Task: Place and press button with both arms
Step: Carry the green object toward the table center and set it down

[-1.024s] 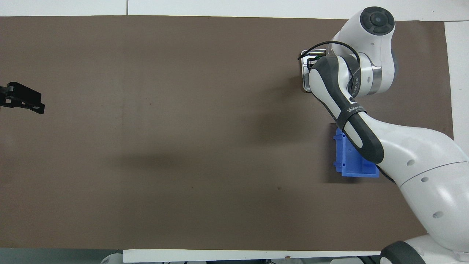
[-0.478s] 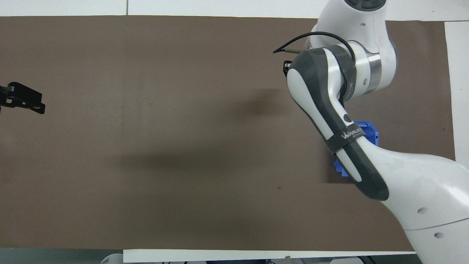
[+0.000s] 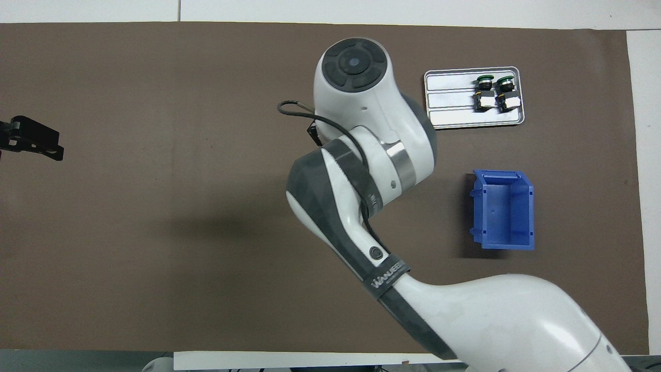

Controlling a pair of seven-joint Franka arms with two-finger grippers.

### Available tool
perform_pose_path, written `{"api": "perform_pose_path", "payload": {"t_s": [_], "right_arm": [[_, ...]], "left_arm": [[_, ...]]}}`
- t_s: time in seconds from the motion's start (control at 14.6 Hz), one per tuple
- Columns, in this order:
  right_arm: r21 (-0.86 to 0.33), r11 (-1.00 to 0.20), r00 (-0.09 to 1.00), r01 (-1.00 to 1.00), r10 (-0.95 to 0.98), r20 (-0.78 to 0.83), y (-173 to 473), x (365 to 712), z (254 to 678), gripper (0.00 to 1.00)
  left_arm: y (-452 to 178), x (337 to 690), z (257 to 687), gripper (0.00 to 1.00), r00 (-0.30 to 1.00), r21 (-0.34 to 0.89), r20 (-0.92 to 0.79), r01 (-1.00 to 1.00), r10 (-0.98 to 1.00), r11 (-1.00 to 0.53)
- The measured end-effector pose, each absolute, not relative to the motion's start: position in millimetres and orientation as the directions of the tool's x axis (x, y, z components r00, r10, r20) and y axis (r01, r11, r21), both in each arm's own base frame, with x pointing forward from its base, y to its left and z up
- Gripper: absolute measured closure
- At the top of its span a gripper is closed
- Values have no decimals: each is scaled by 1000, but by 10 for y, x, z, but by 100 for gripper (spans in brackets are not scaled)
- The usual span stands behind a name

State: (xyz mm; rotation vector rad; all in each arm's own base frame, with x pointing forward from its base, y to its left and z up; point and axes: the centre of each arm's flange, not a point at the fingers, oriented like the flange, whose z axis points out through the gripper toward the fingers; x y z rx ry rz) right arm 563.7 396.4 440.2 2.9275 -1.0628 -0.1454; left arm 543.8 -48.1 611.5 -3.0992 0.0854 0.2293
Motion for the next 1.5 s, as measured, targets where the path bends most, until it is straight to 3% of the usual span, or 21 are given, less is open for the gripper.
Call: {"api": "perform_pose_path", "payload": {"t_s": [0.14,0.34,0.75,1.16,1.5], "right_arm": [[43,-646,643,-762,-763,-65,4245,5492,4331,67],[22,-331,327,-943,-940,-91,4392,5519,4151,67],[64,0,-6,-998,-997,-81,4621,5387,3520,67],[53,32,-36,-998,-996,-80,4560,5221,3104,67],[47,26,-30,-999,-996,-81,4542,5081,3016,67]], "left_arm": [[-482,5436,6110,0,987,-29,-149,-57,-52,-998],[-486,5427,6117,0,989,-33,-148,-26,-20,-999],[-630,5387,6146,0,989,-35,-144,-37,-32,-999],[-663,5374,6137,0,989,-36,-146,-39,-33,-999],[-663,5373,6139,0,989,-36,-146,-37,-32,-999]]}}
